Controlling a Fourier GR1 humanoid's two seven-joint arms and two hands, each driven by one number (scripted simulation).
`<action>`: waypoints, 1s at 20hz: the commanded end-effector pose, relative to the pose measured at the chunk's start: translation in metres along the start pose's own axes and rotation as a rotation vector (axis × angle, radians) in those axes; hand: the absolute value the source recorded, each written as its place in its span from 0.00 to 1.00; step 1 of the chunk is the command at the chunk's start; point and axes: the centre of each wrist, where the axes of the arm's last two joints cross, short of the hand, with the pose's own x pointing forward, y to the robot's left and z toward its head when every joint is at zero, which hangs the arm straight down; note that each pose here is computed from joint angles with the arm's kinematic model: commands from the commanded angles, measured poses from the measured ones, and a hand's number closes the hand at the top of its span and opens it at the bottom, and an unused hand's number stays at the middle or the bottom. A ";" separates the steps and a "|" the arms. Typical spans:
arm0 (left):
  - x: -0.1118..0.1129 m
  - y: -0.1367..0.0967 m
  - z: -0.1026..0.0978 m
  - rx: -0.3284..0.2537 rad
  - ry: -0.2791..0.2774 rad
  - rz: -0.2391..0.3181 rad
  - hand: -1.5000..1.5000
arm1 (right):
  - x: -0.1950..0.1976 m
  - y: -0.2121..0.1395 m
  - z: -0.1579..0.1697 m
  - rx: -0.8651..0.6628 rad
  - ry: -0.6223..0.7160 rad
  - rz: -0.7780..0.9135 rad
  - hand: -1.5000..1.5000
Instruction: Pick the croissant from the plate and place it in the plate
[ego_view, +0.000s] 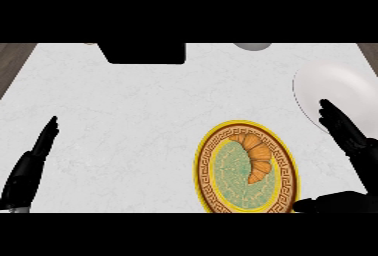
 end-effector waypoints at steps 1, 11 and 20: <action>0.007 0.004 -0.008 0.008 -0.011 0.004 0.50 | 0.003 0.007 -0.025 0.097 0.091 0.074 0.00; -0.003 -0.009 -0.004 0.014 -0.008 0.000 0.50 | -0.026 0.006 -0.062 0.288 0.200 0.250 0.00; 0.008 0.003 -0.008 0.024 0.006 -0.009 0.50 | -0.046 0.032 -0.061 0.380 0.189 0.280 0.00</action>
